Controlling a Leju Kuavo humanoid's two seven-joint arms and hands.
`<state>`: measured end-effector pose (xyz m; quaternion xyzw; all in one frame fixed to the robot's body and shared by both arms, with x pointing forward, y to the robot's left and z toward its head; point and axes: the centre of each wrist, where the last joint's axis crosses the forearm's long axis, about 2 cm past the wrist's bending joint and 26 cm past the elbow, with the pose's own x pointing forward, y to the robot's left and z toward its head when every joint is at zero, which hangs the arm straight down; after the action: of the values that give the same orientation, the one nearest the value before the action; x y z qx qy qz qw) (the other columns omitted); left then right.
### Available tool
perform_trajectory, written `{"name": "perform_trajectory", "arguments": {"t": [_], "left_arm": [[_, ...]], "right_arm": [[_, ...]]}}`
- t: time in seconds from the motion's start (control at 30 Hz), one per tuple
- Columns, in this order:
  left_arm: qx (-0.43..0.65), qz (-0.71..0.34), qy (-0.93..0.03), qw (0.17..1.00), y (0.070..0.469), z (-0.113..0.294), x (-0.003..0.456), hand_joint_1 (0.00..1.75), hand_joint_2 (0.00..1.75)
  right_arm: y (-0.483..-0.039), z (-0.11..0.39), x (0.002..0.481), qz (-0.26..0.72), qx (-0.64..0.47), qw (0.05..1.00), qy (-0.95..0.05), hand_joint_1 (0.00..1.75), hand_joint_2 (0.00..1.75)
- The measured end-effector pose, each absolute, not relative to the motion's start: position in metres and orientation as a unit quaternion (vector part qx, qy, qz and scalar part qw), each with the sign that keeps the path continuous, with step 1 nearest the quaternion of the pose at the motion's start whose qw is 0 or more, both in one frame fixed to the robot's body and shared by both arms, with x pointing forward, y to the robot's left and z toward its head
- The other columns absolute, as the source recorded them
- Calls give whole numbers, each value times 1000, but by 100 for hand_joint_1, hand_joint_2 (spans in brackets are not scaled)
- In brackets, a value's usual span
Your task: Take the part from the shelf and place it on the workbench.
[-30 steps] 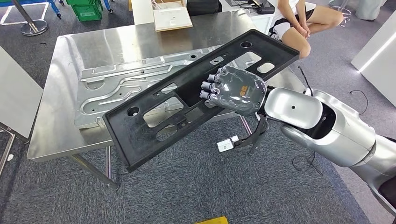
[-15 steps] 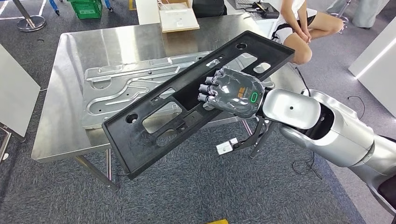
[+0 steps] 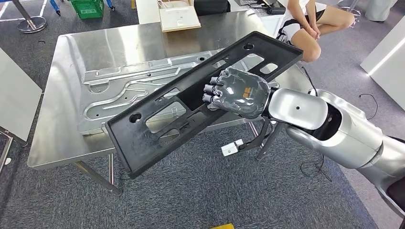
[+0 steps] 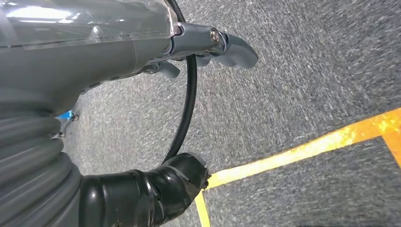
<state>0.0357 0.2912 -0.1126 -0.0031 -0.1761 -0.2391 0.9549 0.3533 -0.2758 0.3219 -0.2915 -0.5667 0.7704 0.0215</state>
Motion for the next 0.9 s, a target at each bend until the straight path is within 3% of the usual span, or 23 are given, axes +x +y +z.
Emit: {"name": "perform_trajectory", "arguments": {"t": [0.9], "left_arm": [[1, -234, -173, 957, 292, -113, 35, 0, 175]], "right_arm": [[-273, 319, 353, 774, -282, 23, -567, 175, 175]]}}
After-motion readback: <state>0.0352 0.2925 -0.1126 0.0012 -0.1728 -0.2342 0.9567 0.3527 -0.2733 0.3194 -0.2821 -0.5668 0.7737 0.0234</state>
